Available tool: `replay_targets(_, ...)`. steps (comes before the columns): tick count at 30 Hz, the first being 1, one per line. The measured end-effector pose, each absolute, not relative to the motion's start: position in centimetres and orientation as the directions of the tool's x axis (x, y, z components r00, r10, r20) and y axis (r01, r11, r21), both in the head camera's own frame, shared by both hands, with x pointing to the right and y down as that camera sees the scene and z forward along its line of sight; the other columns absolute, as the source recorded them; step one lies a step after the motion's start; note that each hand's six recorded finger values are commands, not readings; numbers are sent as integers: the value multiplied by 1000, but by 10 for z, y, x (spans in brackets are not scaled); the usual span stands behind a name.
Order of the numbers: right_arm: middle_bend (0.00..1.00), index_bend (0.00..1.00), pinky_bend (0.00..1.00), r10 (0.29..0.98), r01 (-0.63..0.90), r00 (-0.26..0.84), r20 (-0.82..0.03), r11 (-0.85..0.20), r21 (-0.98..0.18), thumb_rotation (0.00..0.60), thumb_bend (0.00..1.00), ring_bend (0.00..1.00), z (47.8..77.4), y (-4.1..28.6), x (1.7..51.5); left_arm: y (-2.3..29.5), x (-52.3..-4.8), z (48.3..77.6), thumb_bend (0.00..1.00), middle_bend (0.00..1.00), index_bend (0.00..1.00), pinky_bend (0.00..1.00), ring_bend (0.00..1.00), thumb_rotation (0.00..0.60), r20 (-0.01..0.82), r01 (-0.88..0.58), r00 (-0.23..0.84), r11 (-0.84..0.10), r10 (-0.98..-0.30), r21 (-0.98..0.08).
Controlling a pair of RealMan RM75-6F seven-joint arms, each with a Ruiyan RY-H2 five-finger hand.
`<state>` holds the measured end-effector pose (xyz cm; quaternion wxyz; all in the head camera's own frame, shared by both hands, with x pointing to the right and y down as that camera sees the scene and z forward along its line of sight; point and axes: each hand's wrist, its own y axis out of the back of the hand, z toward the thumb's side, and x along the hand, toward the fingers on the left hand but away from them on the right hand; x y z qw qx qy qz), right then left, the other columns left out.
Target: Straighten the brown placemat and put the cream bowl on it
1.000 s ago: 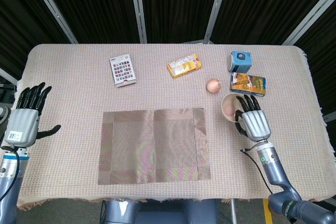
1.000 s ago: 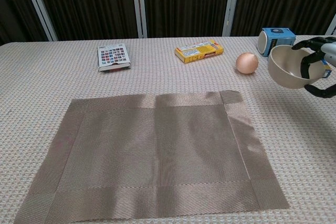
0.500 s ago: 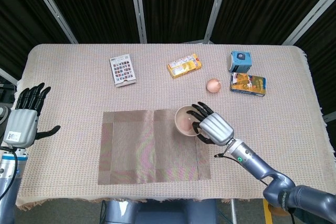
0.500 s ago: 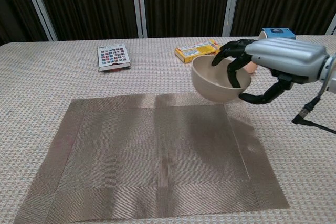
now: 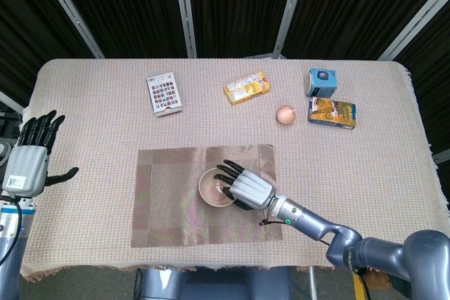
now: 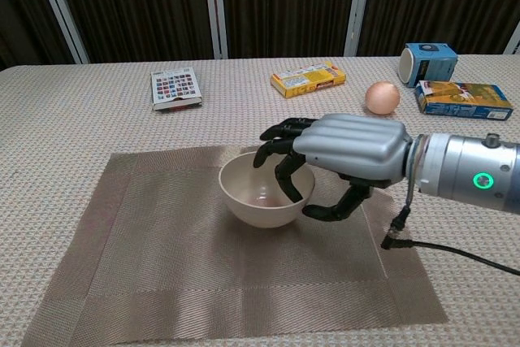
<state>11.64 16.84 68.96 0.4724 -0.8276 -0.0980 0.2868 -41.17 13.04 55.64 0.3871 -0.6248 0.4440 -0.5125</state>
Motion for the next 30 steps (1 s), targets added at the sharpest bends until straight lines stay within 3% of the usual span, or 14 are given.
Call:
replay_targets(2,125,328,0,430,-118,821,-375,-514,-849,600,230,0,691,169,111,130,-413,556,0,0,0,0,0,600,297,-159,79,-306,-952,-939)
replay_targets(4,50,12,0,431,-128,825,-367,-490,-862,600,48,0,692,170,109,130,-414,556,0,0,0,0,0,600,299,-160,77,-307,-951,-938)
replay_targets(5,15,0,0,431,-134,826,-364,-478,-868,600,1,0,693,170,109,130,-414,556,0,0,0,0,0,600,299,-160,76,-308,-951,-938)
replay_targets(10,0,0,0,441,-150,830,-342,-414,-898,600,0,0,688,169,112,130,-416,556,0,0,0,0,0,600,301,-162,72,-309,-951,-937)
replay_targets(21,0,0,0,558,-72,795,-240,-307,-949,600,0,0,639,151,158,135,-419,553,0,0,0,0,0,600,296,-163,63,-302,-953,-939)
replay_targets(26,0,0,0,672,-69,703,-233,-263,-962,600,0,0,610,141,223,144,-421,546,0,0,0,0,0,600,277,-152,62,-283,-959,-947)
replay_targets(30,0,0,0,793,-56,560,-241,-253,-966,600,0,0,588,139,287,156,-427,541,0,0,0,0,0,600,258,-135,51,-263,-965,-955)
